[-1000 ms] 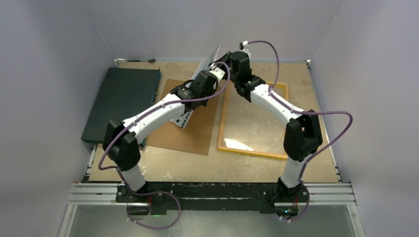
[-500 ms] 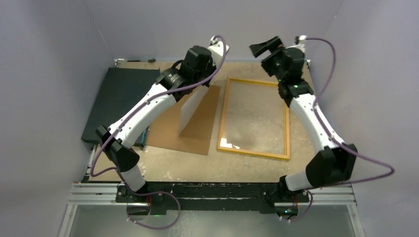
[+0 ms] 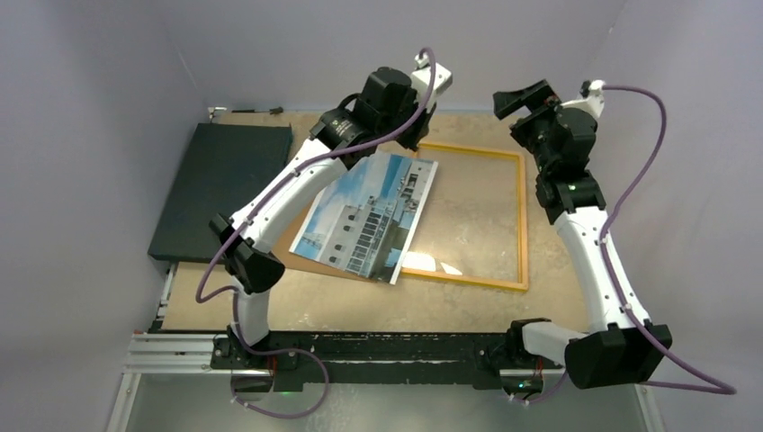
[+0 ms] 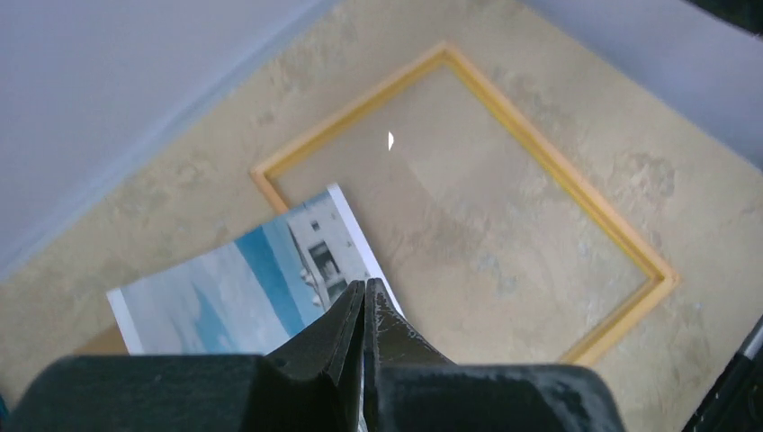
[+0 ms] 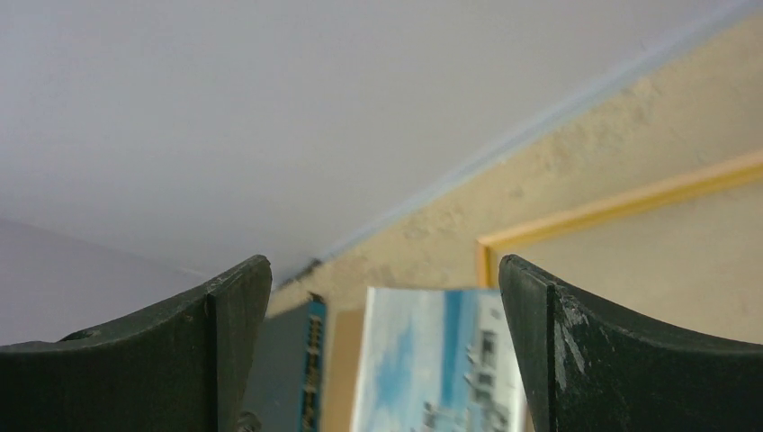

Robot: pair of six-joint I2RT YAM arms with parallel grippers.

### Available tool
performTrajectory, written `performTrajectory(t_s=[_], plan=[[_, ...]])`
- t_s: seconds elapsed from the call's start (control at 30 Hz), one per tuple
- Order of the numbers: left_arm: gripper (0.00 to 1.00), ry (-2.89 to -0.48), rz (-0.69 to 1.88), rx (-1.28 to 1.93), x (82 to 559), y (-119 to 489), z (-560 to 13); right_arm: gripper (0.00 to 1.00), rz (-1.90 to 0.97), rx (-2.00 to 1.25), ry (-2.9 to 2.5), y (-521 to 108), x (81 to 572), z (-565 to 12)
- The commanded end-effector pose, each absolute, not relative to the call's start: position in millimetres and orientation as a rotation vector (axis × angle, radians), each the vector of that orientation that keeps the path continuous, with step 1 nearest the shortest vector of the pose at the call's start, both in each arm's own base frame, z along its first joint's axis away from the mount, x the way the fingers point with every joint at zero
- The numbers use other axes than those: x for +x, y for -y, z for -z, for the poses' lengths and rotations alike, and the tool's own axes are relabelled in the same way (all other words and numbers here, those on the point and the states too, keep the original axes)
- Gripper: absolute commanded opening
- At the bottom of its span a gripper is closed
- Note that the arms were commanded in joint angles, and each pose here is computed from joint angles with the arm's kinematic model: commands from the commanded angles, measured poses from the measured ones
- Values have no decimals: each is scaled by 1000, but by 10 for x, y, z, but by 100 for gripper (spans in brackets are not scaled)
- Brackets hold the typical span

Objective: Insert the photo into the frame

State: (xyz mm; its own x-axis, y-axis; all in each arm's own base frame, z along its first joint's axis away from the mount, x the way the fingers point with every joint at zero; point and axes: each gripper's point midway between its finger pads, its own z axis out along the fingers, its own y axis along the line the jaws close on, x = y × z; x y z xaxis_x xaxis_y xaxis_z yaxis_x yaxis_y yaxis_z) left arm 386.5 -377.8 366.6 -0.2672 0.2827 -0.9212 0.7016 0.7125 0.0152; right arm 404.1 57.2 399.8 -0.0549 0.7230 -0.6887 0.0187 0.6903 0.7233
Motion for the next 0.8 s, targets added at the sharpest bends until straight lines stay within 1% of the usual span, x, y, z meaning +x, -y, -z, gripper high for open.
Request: performTrajectory(t_s=[0.0,0.03,0.07,0.13,0.2,0.3,0.37,0.47,0.6,0.77], plan=[[0,-2077,427,558,4320,2908,-2985,99,-606,608,-1785,-699,4026,-3084],[0,-2143,394,502,4481,2579,-2701,99,-626,599,-1840,-761,4007,-2863],[0,-2216,301,473,4612,2222,-2352,99,-659,585,-1895,-840,3971,-2610],[0,-2308,108,459,4840,1564,-1854,99,-667,557,-1964,-902,3933,-2299],[0,-2387,-17,417,4931,987,-1532,98,-717,520,-2002,-1049,3890,-2117],[0,-2431,-100,387,4929,494,-1259,95,-727,477,-2024,-1262,3921,-1969],[0,-2424,-180,412,4918,340,-1138,90,-750,449,-2056,-1409,3982,-1834],[0,-2436,-189,442,4833,320,-921,82,-772,435,-2117,-1584,4096,-1591],[0,-2472,-84,458,4744,455,-715,75,-784,413,-2155,-1772,4213,-1387],[0,-2478,22,473,4682,632,-621,69,-781,416,-2207,-1865,4247,-1113]])
